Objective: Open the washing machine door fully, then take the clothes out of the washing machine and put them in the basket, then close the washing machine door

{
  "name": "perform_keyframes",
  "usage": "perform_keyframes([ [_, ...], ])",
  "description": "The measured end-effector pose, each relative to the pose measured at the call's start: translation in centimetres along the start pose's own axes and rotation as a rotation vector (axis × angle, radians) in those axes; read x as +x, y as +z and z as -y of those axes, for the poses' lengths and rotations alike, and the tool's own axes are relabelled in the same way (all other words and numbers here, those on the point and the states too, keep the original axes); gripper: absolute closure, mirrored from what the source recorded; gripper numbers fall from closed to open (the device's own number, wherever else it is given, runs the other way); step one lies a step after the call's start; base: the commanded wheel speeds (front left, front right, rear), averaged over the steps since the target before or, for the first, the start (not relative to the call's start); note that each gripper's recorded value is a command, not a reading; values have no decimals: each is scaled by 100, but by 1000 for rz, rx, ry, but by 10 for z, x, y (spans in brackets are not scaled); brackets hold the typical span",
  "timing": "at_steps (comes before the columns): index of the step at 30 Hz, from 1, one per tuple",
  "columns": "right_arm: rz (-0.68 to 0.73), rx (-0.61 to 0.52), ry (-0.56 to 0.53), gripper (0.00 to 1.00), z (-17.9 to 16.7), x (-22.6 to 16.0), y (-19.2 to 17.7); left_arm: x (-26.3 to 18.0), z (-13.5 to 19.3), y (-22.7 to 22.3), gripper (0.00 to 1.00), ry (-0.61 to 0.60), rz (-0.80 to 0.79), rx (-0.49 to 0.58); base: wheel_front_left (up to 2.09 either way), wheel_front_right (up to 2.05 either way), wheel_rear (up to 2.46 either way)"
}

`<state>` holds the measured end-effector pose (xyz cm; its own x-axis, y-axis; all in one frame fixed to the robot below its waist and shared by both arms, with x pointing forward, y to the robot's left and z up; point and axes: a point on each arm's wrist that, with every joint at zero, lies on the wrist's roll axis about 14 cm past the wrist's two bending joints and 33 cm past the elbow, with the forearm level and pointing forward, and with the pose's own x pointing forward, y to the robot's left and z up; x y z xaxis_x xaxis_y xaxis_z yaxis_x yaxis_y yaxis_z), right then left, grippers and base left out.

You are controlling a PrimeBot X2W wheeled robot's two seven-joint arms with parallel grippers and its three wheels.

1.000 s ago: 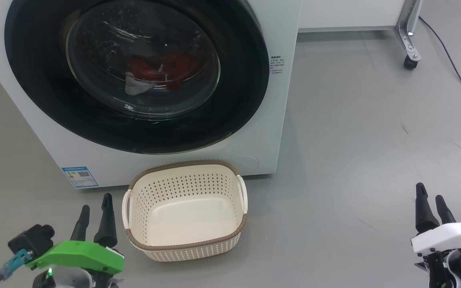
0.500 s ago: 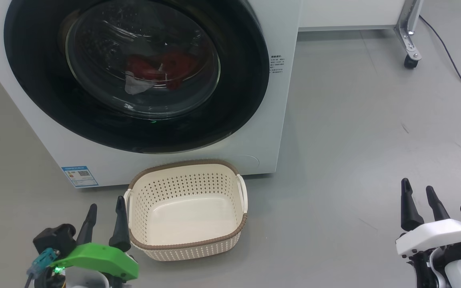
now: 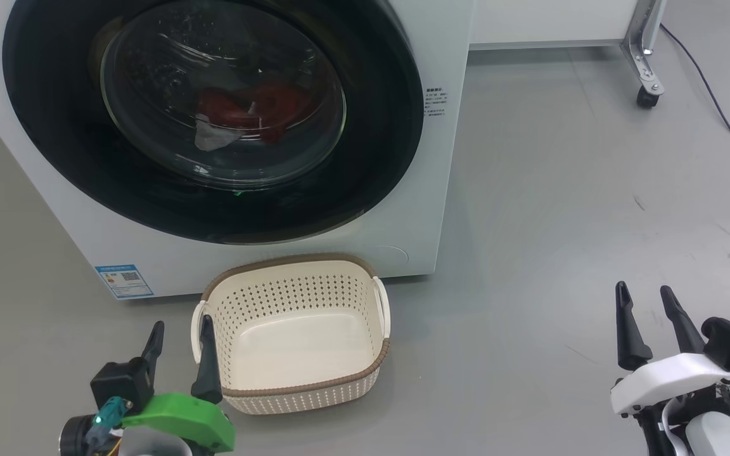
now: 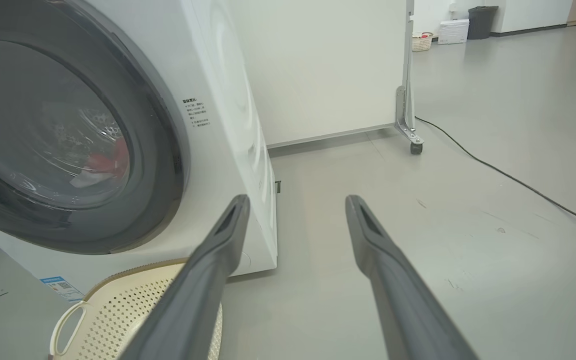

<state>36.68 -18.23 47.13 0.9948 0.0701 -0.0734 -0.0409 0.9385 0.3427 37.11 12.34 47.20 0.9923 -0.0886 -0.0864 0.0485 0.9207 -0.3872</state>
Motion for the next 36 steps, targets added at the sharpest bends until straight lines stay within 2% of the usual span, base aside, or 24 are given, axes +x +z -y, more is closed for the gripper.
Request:
perform_keyframes([
  [12,26,-166,56,0,-12,-1,1,1,10,-4,0,-31,20,167,0,0,0],
  [36,33,-173,56,0,-13,1,2,3,3,-4,0,-2,16,170,0,0,0],
])
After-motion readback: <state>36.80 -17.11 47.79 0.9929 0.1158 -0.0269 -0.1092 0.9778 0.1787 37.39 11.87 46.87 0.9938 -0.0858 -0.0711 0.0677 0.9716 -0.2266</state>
